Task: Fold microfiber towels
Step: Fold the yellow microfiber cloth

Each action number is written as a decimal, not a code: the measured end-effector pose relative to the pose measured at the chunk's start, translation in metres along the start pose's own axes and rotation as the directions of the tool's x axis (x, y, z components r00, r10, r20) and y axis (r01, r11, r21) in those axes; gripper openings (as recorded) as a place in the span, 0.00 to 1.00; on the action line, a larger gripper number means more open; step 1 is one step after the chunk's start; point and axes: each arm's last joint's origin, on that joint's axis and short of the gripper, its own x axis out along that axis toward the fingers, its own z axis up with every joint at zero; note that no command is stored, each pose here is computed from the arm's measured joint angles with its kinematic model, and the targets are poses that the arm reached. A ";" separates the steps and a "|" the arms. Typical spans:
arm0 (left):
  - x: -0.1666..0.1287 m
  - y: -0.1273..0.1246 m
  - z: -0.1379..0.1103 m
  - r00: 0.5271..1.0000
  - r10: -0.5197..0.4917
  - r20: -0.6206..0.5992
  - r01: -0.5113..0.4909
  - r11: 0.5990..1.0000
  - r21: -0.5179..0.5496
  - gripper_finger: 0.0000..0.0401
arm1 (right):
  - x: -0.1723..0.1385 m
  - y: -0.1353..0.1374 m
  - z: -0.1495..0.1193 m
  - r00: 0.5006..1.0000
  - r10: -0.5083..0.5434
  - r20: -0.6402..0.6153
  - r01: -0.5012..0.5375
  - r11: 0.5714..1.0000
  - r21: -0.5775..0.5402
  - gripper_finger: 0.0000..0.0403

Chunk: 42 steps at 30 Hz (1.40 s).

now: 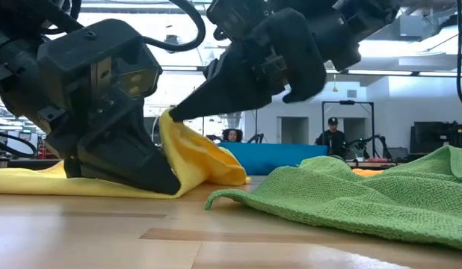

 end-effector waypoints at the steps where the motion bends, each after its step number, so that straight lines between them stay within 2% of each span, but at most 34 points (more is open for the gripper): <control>1: -0.001 -0.001 0.001 1.000 -0.002 -0.003 0.002 1.000 0.002 0.00 | 0.000 0.000 0.000 1.000 0.001 0.003 -0.001 1.000 0.000 0.06; 6: -0.005 -0.004 0.004 0.999 -0.002 -0.034 0.002 1.000 0.006 0.00 | 0.015 0.004 -0.012 0.999 0.046 0.007 -0.046 0.999 0.021 0.05; 14: -0.008 -0.007 0.002 0.997 -0.031 -0.071 0.031 1.000 -0.002 0.00 | 0.037 0.006 -0.008 0.998 0.063 -0.001 -0.063 0.998 0.017 0.07; 20: -0.016 -0.010 0.003 0.983 -0.080 -0.168 0.084 0.996 0.018 0.00 | 0.042 0.005 -0.003 0.998 0.068 0.009 -0.068 0.998 0.007 0.07; 26: -0.041 -0.007 0.013 0.940 -0.042 -0.338 0.084 0.990 0.110 0.00 | 0.042 0.002 -0.005 0.998 0.059 -0.007 -0.059 0.998 -0.009 0.07; 30: -0.066 -0.012 0.029 0.945 -0.070 -0.320 0.093 0.994 0.057 0.00 | 0.042 0.001 -0.005 0.998 0.065 -0.006 -0.065 0.998 -0.009 0.07; 34: -0.087 -0.013 0.035 0.967 -0.033 -0.254 0.025 0.999 -0.036 0.00 | 0.042 0.001 -0.005 0.998 0.065 -0.005 -0.065 0.998 -0.010 0.07; 36: -0.093 -0.012 0.023 0.967 0.017 -0.253 -0.040 0.996 -0.084 0.00 | 0.042 0.001 -0.005 0.998 0.065 -0.005 -0.065 0.998 -0.009 0.07; 40: -0.092 -0.009 -0.012 0.957 0.106 -0.268 -0.139 0.984 -0.107 0.00 | 0.042 0.001 -0.004 0.998 0.064 0.001 -0.064 0.998 -0.010 0.07; 42: -0.089 -0.006 -0.020 0.955 0.142 -0.260 -0.177 0.977 -0.117 0.00 | 0.042 0.001 -0.004 0.998 0.064 0.001 -0.064 0.998 -0.010 0.07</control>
